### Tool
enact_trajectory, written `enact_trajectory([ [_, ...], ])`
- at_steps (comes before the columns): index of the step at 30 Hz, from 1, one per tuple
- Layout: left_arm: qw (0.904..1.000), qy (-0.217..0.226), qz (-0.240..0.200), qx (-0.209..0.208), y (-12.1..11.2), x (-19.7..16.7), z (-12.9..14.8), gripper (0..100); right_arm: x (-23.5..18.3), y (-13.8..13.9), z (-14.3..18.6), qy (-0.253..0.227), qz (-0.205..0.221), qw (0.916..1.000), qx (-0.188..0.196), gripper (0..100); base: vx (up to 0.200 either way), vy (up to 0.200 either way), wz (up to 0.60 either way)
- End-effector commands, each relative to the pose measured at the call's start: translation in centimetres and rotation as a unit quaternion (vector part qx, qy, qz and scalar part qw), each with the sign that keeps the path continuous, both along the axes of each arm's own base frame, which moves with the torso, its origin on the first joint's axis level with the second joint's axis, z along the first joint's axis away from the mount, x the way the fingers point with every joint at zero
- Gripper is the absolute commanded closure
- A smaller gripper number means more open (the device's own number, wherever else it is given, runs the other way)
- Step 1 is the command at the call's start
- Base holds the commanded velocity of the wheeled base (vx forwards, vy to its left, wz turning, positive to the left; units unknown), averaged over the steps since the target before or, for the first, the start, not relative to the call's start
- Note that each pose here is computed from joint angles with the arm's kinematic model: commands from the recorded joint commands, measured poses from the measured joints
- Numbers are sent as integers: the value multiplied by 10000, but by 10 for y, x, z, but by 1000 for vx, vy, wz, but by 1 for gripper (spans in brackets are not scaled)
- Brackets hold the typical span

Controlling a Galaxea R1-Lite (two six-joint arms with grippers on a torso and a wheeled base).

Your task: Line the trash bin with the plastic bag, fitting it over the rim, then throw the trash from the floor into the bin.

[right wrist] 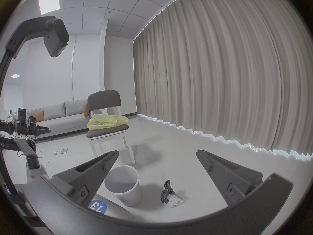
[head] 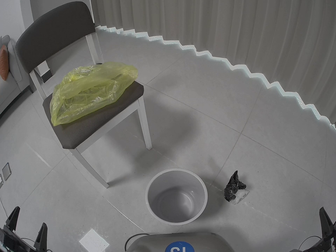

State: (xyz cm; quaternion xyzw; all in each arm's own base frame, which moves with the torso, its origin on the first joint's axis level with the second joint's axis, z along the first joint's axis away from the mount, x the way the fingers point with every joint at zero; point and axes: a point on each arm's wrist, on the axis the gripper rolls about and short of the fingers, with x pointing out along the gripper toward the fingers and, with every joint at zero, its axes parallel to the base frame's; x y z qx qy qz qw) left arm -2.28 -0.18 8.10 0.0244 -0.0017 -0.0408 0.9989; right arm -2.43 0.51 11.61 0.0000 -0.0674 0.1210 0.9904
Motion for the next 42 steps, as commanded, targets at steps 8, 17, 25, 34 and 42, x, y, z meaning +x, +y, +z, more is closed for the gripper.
enact_trajectory([
  [8,9942,-713,-369,-717,0,-11,58,0,2,0,4,90,-60,9999,-3,0,0,0,0],
  [17,9973,24,-507,-531,1,3,66,0,21,0,27,613,-230,9979,-15,0,0,0,0],
  [25,9967,577,-176,-535,0,39,110,0,65,-1,76,1065,-122,9942,-45,0,0,0,0],
  [34,9959,734,-114,-518,-4,86,133,0,128,-1,113,1090,-62,9940,-77,0,0,0,0],
  [42,9894,1278,420,-540,4,135,143,0,158,-1,119,1344,-67,9909,-32,0,0,0,0],
])
